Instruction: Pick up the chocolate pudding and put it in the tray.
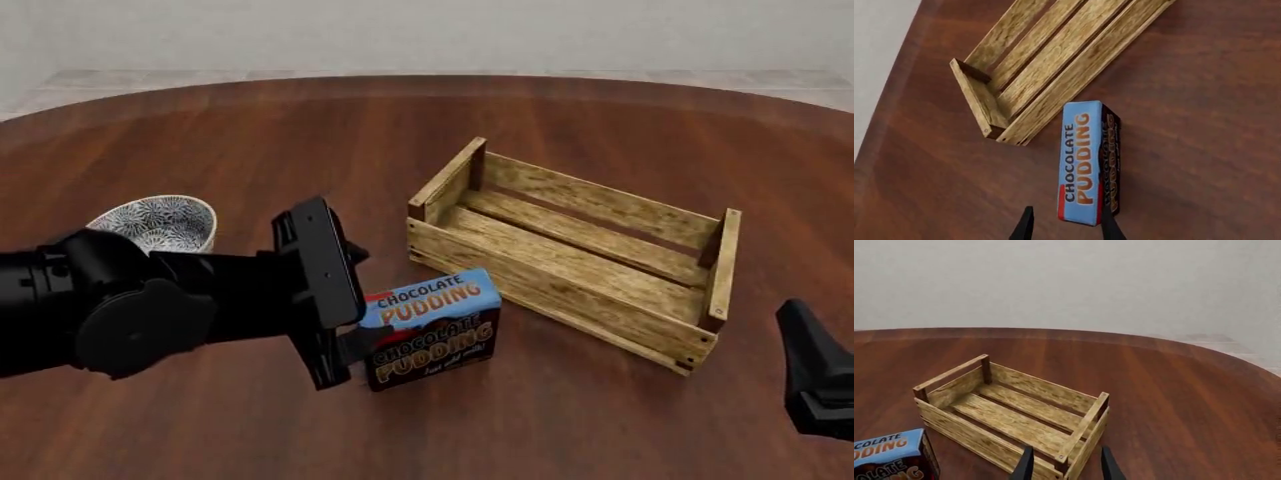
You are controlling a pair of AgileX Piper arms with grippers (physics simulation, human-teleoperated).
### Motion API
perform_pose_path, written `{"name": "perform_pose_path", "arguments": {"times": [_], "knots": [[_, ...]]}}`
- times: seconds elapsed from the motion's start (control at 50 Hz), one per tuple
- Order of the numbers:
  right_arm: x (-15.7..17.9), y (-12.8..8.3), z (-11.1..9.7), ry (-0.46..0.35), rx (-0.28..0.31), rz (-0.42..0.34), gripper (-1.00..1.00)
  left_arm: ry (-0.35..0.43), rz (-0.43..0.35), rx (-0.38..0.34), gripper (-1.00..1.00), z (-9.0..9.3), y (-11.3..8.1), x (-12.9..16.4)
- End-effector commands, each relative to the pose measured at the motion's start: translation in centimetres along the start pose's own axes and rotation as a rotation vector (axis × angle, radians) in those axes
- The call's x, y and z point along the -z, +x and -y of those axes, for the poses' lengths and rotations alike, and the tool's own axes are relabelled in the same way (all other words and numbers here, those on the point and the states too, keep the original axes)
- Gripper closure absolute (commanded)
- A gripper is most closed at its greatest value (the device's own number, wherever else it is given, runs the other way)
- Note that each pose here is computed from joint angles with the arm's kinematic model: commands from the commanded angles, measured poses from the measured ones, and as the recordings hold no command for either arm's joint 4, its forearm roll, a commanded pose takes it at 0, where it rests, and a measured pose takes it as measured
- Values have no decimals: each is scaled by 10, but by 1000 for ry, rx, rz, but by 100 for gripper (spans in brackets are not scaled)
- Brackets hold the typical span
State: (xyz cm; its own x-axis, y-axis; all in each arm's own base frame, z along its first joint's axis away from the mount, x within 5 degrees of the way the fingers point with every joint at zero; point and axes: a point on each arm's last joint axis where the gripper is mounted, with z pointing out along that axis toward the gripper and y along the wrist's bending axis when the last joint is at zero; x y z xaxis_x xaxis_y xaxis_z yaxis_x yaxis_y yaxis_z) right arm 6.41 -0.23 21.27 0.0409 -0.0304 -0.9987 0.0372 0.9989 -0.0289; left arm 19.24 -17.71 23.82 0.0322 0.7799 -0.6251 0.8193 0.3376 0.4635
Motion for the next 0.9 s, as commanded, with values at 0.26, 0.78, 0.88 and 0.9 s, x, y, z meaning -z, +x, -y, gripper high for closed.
{"name": "perform_pose_path", "arguments": {"times": [0.26, 0.78, 0.88, 0.9], "knots": [[0, 0, 0, 3, 2, -3, -100, 7, -3, 25, -100, 6, 6, -15], [-1, 0, 0, 0, 12, -7, -100, 7, -9, 57, -100, 12, 16, -25], [-2, 0, 0, 1, 11, -8, -100, 8, -14, 66, -100, 12, 18, -30], [-1, 0, 0, 1, 11, -8, -100, 8, -14, 66, -100, 13, 18, -31]]}}
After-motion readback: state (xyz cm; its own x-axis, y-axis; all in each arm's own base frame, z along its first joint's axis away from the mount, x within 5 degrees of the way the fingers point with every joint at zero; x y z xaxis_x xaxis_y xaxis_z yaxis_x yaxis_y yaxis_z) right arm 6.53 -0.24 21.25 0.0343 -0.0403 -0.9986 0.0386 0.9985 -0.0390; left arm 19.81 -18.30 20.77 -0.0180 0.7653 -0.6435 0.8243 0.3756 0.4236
